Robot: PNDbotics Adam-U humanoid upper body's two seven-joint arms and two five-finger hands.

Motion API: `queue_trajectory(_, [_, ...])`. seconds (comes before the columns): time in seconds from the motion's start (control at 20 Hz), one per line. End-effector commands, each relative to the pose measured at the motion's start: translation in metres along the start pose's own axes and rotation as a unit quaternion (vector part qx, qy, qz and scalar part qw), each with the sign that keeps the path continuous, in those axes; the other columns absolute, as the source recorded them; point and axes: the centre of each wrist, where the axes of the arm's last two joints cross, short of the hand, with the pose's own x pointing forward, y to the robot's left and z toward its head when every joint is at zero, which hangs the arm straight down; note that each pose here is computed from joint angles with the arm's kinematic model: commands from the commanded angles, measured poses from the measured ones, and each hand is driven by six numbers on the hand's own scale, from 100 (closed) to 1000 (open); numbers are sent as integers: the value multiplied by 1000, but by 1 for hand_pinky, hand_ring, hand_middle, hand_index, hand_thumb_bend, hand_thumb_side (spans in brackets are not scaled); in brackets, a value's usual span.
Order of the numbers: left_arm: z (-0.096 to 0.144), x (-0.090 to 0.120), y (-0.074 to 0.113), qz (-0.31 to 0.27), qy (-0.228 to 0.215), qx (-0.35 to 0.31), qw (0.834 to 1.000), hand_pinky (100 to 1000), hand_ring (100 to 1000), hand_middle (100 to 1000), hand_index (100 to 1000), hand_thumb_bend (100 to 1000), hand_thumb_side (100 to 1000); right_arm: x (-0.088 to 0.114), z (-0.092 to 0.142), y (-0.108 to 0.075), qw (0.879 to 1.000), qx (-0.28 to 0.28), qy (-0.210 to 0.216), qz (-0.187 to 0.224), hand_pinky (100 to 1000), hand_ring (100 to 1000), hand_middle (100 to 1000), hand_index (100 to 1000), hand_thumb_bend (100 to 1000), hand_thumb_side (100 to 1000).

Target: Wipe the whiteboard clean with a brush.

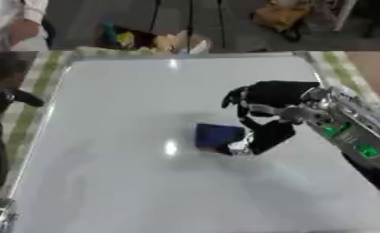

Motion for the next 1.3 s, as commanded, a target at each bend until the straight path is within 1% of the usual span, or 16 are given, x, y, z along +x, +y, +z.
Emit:
queue_trajectory(0.05, [-5,6,-1,4,-15,-2,1000,463,765,720,691,100,978,-4,2,-4,1000,-9,6,3,825,885,868,213,407,888])
queue_trajectory(0.3, [-5,6,-1,5,-16,-4,1000,462,766,721,691,100,978,-8,-5,2,1000,-2,10,1,815,872,860,206,383,851])
queue_trajectory(0.65, [-6,6,-2,6,-16,-5,1000,462,767,721,690,100,979,-12,-13,10,1000,1,16,-6,800,852,832,200,352,839])
queue_trajectory(0.95, [-6,7,-2,6,-17,-7,1000,462,768,722,689,100,980,-12,-17,14,1000,2,12,-9,787,838,812,197,337,818])
queue_trajectory(1.0, [-6,7,-2,6,-17,-7,1000,462,768,722,689,100,980,-12,-18,14,1000,2,11,-10,782,833,801,194,316,814])
queue_trajectory(1.3, [-7,7,-2,7,-19,-10,1000,462,769,723,689,100,980,-12,-21,16,1000,4,9,-13,779,830,797,193,298,803])
